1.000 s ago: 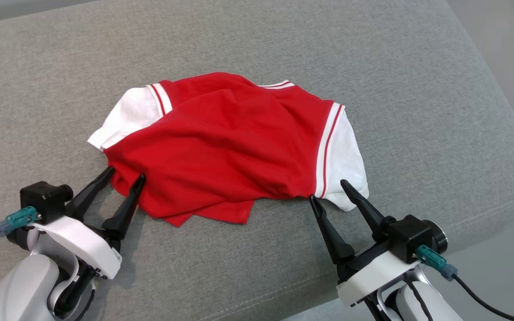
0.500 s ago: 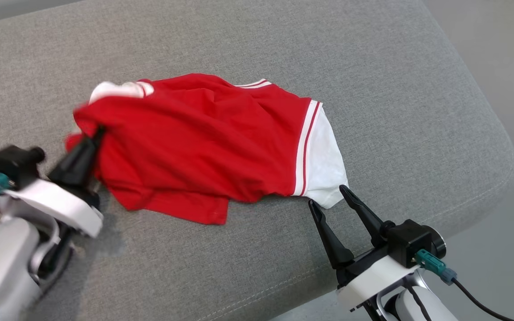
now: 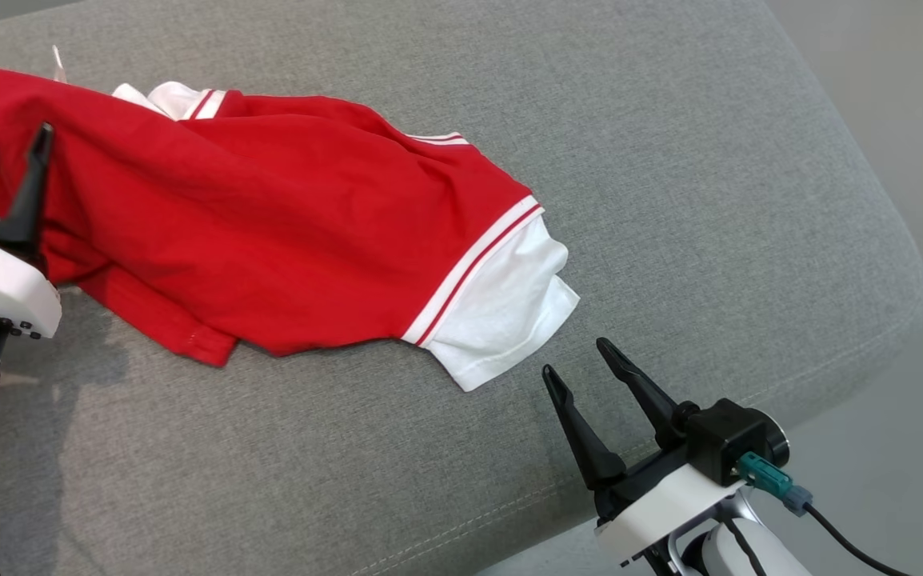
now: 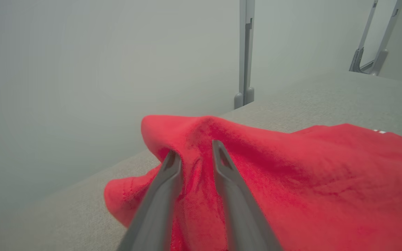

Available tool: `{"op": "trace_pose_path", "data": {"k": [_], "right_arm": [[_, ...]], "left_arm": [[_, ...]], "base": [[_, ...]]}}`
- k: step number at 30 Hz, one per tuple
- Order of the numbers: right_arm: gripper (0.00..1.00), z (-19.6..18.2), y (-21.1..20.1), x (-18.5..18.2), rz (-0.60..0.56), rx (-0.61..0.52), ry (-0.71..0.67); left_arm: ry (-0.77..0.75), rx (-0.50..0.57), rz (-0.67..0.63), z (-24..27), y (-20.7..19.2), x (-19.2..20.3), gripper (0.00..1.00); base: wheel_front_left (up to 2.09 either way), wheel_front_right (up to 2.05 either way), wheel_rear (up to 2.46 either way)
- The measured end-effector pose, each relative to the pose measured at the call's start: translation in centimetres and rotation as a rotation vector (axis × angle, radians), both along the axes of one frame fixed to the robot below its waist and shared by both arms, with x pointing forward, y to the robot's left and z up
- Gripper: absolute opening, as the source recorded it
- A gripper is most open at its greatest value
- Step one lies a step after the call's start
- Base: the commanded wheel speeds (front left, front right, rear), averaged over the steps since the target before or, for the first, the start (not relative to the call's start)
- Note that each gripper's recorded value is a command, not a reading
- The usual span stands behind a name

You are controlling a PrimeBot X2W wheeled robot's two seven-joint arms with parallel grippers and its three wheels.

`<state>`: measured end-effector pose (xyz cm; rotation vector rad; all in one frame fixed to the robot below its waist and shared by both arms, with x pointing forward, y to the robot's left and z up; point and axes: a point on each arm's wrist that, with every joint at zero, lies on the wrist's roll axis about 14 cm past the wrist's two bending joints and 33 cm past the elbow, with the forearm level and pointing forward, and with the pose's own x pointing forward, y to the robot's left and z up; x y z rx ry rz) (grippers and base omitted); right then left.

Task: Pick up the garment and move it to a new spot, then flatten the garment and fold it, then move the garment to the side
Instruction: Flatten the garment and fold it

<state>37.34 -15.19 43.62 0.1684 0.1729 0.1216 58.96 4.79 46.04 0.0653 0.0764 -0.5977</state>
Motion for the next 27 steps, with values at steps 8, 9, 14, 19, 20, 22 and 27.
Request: {"op": "trace_pose_path", "data": {"k": [8, 9, 14, 19, 20, 22, 27], "right_arm": [[1.00, 0.0, 0.2, 0.7, 0.007, 0.010, -0.006], [1.00, -0.1, 0.4, 0.7, 0.015, 0.012, -0.005], [1.00, 0.2, 2.0, 1.6, 0.069, 0.020, -0.020], [1.00, 0.8, 3.5, 2.2, 0.121, 0.020, -0.039], [1.00, 0.8, 3.6, 2.3, 0.123, 0.019, -0.038], [1.00, 0.7, 3.5, 2.2, 0.122, 0.018, -0.035], [1.00, 0.6, 2.5, 2.1, 0.096, 0.008, -0.028]], "left_arm": [[0.049, -0.030, 0.016, -1.3, 1.1, -3.4, 1.00], [0.054, -0.043, 0.002, -1.3, 0.9, -4.4, 1.00], [0.137, -0.102, -0.034, -3.2, 0.4, -10.2, 1.00], [0.217, -0.110, -0.032, -5.2, 0.3, -13.5, 0.97], [0.219, -0.116, -0.029, -5.1, 0.3, -13.5, 0.94], [0.226, -0.125, -0.029, -5.3, 0.0, -13.5, 0.72], [0.230, -0.123, -0.065, -5.6, -1.4, -13.4, 0.51]], "base": [[0.00, 0.00, 0.00], [0.00, 0.00, 0.00], [0.00, 0.00, 0.00], [0.00, 0.00, 0.00], [0.00, 0.00, 0.00], [0.00, 0.00, 0.00], [0.00, 0.00, 0.00]]}}
